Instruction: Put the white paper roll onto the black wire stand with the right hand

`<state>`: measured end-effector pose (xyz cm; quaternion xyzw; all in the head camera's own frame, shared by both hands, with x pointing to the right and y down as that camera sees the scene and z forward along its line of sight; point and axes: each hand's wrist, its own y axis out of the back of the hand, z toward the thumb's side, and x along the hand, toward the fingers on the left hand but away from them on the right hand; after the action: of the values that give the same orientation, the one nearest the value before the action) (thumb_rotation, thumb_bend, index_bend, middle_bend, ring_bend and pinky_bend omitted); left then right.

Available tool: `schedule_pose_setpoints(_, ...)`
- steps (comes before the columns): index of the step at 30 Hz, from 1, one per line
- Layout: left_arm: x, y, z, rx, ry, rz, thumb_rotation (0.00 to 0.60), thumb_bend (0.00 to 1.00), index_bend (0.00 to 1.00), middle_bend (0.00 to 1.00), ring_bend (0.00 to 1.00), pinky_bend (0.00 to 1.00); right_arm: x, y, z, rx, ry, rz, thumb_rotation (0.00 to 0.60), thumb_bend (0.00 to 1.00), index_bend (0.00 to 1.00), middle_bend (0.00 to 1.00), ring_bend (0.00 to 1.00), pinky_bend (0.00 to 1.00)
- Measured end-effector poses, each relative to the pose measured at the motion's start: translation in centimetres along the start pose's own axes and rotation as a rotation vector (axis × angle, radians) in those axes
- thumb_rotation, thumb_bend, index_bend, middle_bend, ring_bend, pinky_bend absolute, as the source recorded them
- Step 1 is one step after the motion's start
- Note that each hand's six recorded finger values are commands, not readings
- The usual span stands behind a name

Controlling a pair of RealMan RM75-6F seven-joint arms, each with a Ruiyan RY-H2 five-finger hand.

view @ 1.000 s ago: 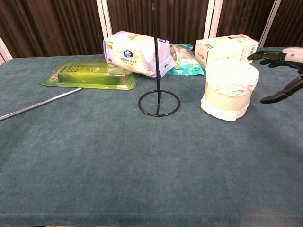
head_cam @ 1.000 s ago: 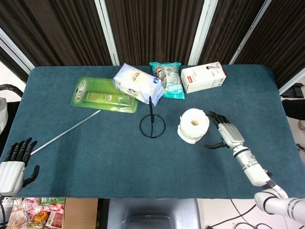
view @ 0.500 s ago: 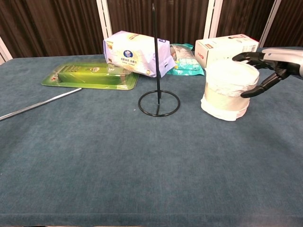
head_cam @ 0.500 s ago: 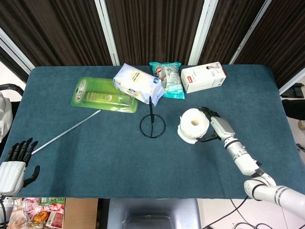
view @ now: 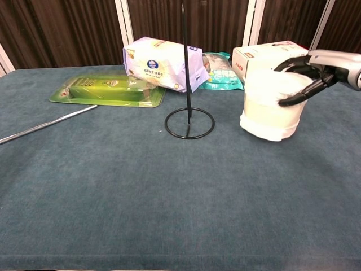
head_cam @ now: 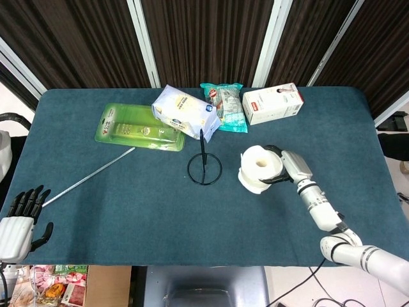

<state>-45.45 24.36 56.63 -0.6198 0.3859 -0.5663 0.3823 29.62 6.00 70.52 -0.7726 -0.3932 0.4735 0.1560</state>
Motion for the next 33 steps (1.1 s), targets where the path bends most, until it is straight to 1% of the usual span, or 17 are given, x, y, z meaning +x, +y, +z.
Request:
schedule_pose_setpoints(6, -0.1, 0.1, 0.1, -0.001, -0.004, 0.002, 0.600, 0.47, 0.00, 0.00, 0.00, 0.07, 0.8, 2.0, 1.2, -0.054, 0.062, -0.098, 0.600, 0.29, 0.79, 0.69, 0.64, 0.39)
schedule_pose_setpoints(9, -0.2, 0.0, 0.3, 0.000, -0.013, 0.002, 0.600, 0.47, 0.00, 0.00, 0.00, 0.07, 1.6, 4.4, 2.7, -0.093, 0.125, -0.177, 0.600, 0.29, 0.79, 0.69, 0.64, 0.39)
schedule_pose_setpoints(10, -0.2, 0.0, 0.4, 0.001, -0.012, 0.001, 0.600, 0.47, 0.00, 0.00, 0.00, 0.07, 2.1, 5.7, 3.6, -0.114, 0.157, -0.211, 0.600, 0.29, 0.79, 0.69, 0.64, 0.39)
schedule_pose_setpoints(13, -0.3, -0.1, 0.3, 0.001, -0.015, 0.001, 0.600, 0.47, 0.00, 0.00, 0.00, 0.07, 3.3, 8.4, 6.3, -0.172, 0.232, -0.264, 0.600, 0.29, 0.79, 0.69, 0.64, 0.39)
schedule_pose_setpoints(16, -0.2, -0.1, 0.5, 0.002, -0.017, -0.001, 0.600, 0.47, 0.00, 0.00, 0.00, 0.07, 4.4, 10.7, 9.6, -0.217, 0.305, -0.295, 0.600, 0.29, 0.79, 0.69, 0.64, 0.39)
schedule_pose_setpoints(19, -0.1, -0.2, 0.5, 0.003, -0.017, -0.003, 0.600, 0.47, 0.00, 0.00, 0.00, 0.07, 5.0, 12.2, 12.9, -0.227, 0.354, -0.313, 0.600, 0.29, 0.79, 0.69, 0.64, 0.40)
schedule_pose_setpoints(22, 0.0, -0.2, 0.5, 0.002, -0.017, -0.001, 0.600, 0.47, 0.00, 0.00, 0.00, 0.07, 4.7, 13.2, 15.4, -0.203, 0.365, -0.322, 0.600, 0.29, 0.79, 0.69, 0.64, 0.40)
schedule_pose_setpoints(26, -0.1, 0.0, 0.3, 0.001, -0.011, 0.004, 0.600, 0.47, 0.00, 0.00, 0.00, 0.07, 3.9, 13.7, 18.2, -0.149, 0.362, -0.328, 0.600, 0.29, 0.79, 0.69, 0.64, 0.40)
schedule_pose_setpoints(30, 0.0, 0.1, 0.1, -0.005, -0.004, 0.000, 0.600, 0.47, 0.00, 0.00, 0.00, 0.07, 3.0, 13.4, 20.5, -0.102, 0.337, -0.323, 0.600, 0.29, 0.79, 0.69, 0.64, 0.40)
schedule_pose_setpoints(33, 0.0, 0.1, 0.0, -0.007, -0.004, -0.001, 0.600, 0.47, 0.00, 0.00, 0.00, 0.07, 2.3, 12.7, 21.8, -0.103, 0.310, -0.293, 0.600, 0.29, 0.79, 0.69, 0.64, 0.40)
